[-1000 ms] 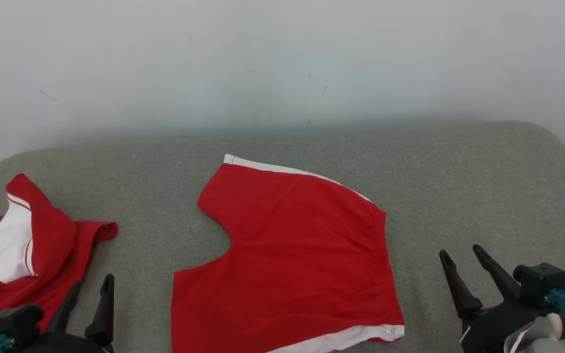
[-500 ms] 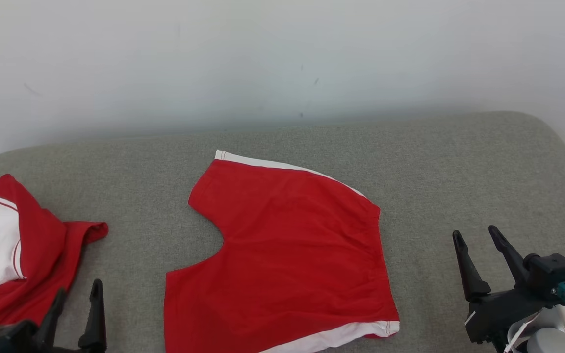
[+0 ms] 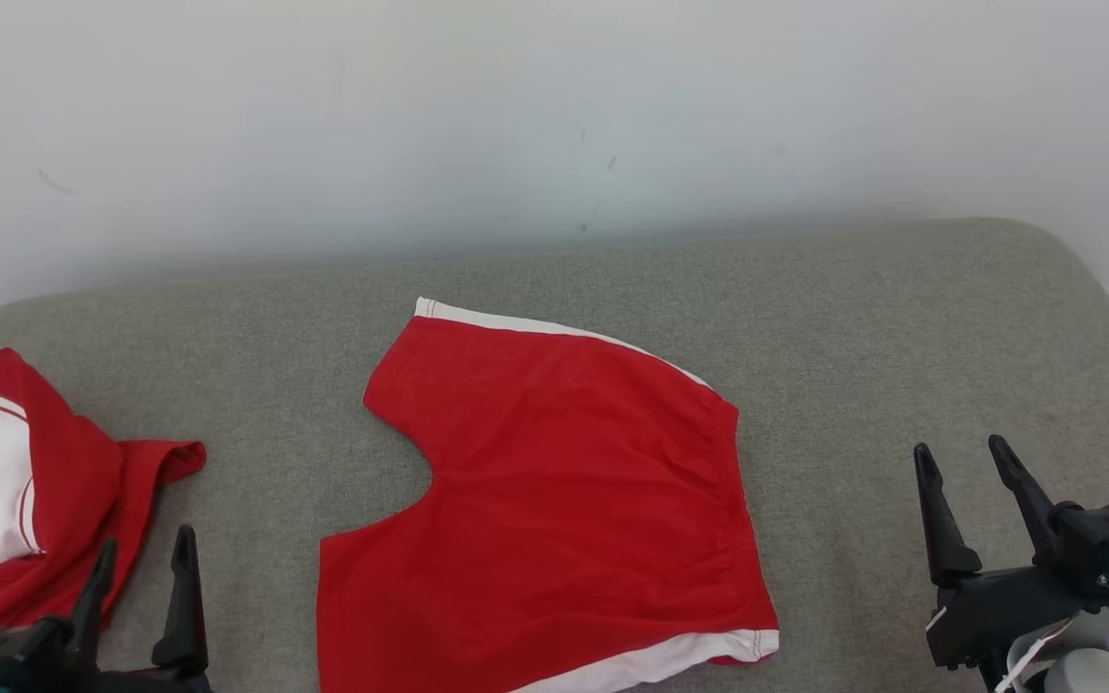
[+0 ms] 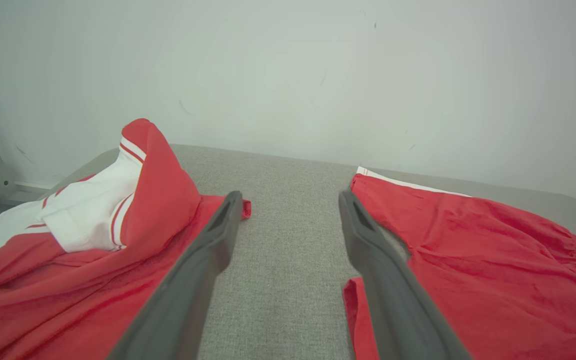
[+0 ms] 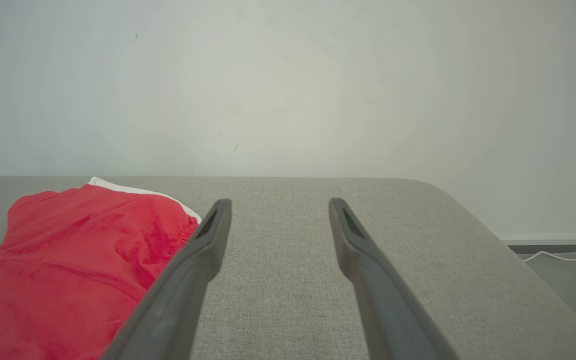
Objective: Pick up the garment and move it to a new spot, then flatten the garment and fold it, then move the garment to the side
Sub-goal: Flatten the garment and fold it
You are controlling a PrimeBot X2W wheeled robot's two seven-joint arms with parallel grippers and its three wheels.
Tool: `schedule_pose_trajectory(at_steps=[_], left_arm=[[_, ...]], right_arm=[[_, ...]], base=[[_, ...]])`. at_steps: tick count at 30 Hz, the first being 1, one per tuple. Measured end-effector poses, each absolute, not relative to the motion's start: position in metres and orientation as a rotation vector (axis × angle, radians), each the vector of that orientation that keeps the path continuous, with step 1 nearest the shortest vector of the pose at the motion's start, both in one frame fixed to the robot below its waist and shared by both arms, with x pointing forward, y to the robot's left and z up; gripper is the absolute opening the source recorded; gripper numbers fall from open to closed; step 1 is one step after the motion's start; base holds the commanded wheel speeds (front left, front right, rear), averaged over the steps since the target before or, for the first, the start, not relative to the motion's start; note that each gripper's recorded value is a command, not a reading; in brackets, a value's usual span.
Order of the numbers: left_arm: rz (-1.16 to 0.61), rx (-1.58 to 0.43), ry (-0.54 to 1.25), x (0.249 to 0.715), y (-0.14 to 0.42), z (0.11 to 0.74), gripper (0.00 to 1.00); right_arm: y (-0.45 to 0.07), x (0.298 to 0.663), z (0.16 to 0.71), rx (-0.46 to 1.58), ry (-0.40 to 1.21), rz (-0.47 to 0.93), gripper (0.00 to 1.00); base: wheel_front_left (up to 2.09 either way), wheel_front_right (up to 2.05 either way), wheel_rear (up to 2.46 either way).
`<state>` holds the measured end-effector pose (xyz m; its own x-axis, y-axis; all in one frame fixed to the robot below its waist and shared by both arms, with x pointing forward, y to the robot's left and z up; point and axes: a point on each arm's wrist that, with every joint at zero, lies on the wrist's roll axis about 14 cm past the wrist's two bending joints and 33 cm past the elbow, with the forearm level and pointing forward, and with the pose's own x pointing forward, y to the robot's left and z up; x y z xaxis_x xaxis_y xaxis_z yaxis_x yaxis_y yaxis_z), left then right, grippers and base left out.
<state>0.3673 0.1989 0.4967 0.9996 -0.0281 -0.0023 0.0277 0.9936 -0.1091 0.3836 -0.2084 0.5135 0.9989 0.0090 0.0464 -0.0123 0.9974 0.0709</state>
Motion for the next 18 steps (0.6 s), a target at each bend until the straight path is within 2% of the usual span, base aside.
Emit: schedule_pose_trajectory(at_steps=[18], left_arm=[[-0.025,-0.022,-0.025,0.3580,0.1990,0.5018,1.00]], right_arm=[[-0.2075,0.3753,0.5172,0.038,-0.067,-0.005,1.00]], base=[[0.00,0.00,0.00]])
